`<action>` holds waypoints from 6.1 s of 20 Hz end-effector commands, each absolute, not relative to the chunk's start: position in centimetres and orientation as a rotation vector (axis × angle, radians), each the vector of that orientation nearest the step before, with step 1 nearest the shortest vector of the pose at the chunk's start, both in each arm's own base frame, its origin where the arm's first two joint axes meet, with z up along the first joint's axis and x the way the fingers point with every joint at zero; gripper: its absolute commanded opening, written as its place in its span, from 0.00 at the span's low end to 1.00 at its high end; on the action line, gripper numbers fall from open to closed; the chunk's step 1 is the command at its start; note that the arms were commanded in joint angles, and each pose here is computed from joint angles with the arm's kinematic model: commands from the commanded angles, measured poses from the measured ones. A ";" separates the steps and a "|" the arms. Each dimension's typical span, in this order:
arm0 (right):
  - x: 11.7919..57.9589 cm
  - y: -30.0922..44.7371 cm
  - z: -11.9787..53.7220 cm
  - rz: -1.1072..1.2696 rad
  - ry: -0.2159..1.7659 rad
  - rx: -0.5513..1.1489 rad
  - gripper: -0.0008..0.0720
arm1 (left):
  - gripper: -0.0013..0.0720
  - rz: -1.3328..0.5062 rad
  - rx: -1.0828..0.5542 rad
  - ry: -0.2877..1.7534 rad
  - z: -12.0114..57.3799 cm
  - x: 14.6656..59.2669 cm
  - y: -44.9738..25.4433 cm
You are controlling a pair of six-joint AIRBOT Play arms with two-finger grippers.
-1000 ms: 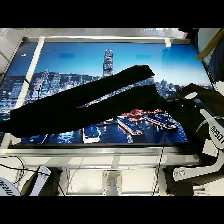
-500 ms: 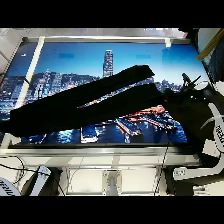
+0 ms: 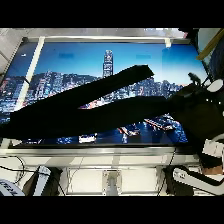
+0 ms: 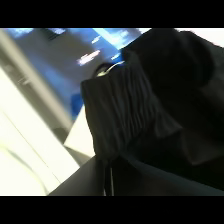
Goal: Fold the clothes and pants, and hang the long-sleeved shirts on hangers.
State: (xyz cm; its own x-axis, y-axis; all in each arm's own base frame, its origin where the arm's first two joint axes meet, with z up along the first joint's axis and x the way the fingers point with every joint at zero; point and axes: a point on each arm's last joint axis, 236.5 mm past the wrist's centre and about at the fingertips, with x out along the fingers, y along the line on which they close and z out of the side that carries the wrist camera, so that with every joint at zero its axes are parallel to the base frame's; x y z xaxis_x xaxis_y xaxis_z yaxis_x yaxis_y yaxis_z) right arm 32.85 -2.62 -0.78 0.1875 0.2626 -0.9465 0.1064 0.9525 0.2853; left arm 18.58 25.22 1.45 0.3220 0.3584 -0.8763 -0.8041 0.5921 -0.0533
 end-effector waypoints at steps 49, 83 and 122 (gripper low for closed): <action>50.1 3.2 4.5 0.173 1.020 0.651 0.67 | 0.04 0.470 -0.947 0.784 -0.1 37.4 25.3; 60.8 11.5 -8.7 0.189 1.202 0.890 0.47 | 0.04 0.519 -0.885 0.482 4.0 42.9 27.6; 40.2 7.0 -10.9 0.038 1.818 0.160 0.51 | 0.04 0.454 -0.669 0.553 4.6 43.1 26.1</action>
